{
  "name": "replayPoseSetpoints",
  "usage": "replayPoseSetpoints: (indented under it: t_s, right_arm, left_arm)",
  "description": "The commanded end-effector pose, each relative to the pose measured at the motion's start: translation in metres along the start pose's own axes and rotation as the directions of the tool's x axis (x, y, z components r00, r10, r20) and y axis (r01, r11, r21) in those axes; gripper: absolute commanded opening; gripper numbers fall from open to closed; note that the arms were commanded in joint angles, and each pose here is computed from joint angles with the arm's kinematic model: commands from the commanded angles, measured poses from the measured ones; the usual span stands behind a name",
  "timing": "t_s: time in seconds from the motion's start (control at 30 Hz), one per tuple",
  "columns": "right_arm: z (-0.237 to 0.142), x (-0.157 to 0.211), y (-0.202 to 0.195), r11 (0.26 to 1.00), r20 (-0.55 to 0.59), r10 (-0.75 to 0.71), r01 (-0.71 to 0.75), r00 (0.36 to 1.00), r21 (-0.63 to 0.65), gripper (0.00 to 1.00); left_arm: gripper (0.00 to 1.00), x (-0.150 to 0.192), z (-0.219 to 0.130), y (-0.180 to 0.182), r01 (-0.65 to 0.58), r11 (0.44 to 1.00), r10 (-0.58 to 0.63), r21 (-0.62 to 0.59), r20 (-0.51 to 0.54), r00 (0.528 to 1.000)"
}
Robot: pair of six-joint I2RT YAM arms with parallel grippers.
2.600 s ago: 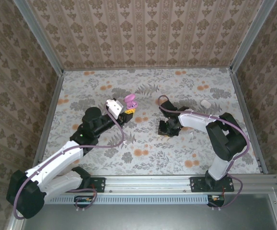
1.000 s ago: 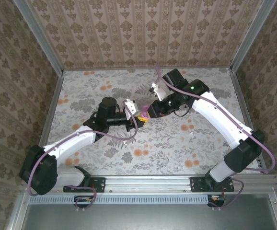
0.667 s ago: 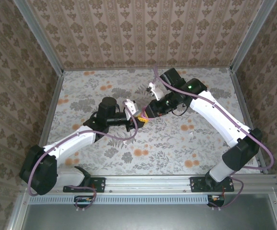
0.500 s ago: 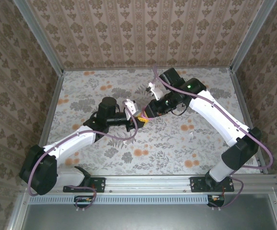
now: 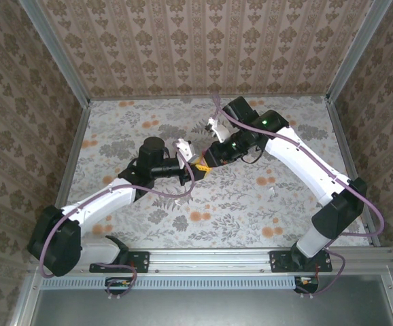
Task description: Insert wireless bluetooth earbuds into charging case
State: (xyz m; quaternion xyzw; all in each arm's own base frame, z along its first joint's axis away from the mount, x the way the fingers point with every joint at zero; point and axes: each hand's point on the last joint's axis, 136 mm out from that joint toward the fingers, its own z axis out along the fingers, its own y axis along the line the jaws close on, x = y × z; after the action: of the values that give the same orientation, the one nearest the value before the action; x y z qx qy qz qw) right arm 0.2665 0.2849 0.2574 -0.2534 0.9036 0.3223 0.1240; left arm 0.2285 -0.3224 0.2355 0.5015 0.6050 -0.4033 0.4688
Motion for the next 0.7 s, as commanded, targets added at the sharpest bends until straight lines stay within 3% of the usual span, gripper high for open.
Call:
replayPoseSetpoints:
  t_s: [0.0,0.67]
  right_arm:
    - [-0.003,-0.005,-0.003,0.999,0.015,-0.005,0.004,1.000,0.043,0.26]
    - [-0.003,-0.018,-0.007,0.998,0.091,0.023,-0.028,0.996,0.061,0.24]
  left_arm:
    - [0.35,-0.020,-0.003,-0.004,-0.025,0.999,0.024,0.020,0.056,0.998]
    - [0.34,-0.024,-0.004,-0.004,-0.009,1.000,0.007,0.019,0.082,0.997]
